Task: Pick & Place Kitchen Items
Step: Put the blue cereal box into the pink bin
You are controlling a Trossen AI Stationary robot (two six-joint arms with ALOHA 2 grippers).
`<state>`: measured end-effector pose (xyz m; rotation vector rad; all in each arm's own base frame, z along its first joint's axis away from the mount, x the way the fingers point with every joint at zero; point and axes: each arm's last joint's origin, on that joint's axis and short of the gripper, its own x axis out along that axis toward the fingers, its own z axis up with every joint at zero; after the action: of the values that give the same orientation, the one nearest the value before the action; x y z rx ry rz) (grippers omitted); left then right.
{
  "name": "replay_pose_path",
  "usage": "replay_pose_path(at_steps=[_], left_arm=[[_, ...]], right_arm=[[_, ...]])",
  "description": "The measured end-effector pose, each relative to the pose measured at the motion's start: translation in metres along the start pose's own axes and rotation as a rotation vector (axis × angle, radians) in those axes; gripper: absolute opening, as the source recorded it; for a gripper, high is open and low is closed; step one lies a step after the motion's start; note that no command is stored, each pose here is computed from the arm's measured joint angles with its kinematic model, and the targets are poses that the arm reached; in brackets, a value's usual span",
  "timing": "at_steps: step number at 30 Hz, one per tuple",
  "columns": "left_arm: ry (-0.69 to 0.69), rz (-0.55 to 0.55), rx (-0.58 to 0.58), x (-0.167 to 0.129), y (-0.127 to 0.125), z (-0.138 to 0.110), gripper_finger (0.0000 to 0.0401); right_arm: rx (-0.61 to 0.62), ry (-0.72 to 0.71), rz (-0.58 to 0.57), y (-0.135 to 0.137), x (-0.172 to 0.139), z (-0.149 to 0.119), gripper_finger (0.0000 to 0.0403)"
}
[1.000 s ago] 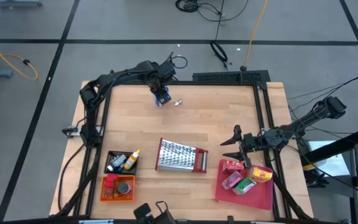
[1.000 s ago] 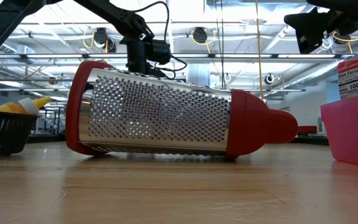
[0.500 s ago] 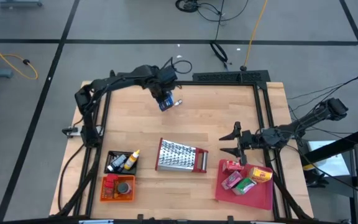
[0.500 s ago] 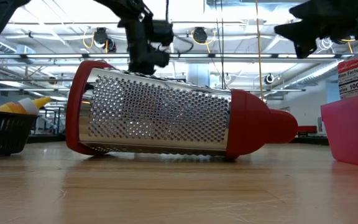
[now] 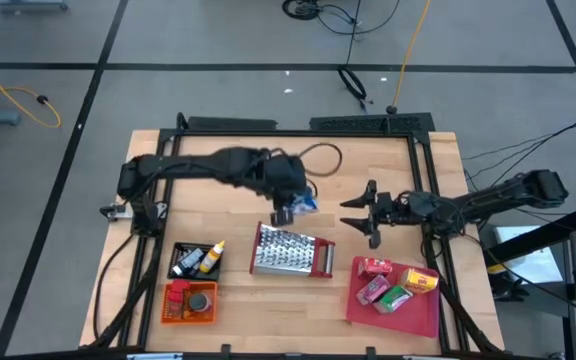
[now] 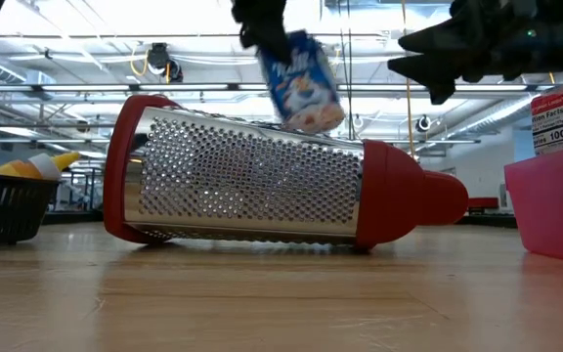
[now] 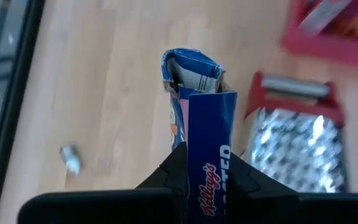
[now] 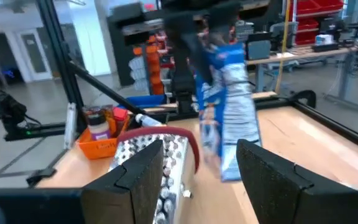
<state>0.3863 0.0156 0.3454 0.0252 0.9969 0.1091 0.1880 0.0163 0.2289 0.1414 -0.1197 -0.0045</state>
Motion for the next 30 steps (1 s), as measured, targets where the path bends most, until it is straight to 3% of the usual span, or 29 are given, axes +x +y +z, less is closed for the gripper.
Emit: replay_pose_path(at_steps=[8,17,23,26,30], left_arm=[[-0.093,-0.039,0.067,-0.007,-0.039,0.008,0.0046],[-0.12,-0.043,0.086,-0.009,-0.051,0.009,0.0046],[-0.087,-0.043,0.094,0.007,-0.054,0.009,0.0047],[-0.064,-0.042,0.102,0.011,-0.055,0.007,0.0047],[-0.072,-0.042,0.1,0.014,-0.055,0.009,0.0047]], right_arm=[[-0.045,0.0,0.028,0.003,0.026,0.011,0.0196],[-0.062,-0.018,0.032,0.008,0.055,0.027,0.0197],[-0.064,0.008,0.03,0.01,0.073,0.03,0.0194],[-0.068,0.071,0.025,0.011,0.08,0.027,0.0174],[-0.058,0.113,0.023,0.011,0.083,0.023,0.0115]])
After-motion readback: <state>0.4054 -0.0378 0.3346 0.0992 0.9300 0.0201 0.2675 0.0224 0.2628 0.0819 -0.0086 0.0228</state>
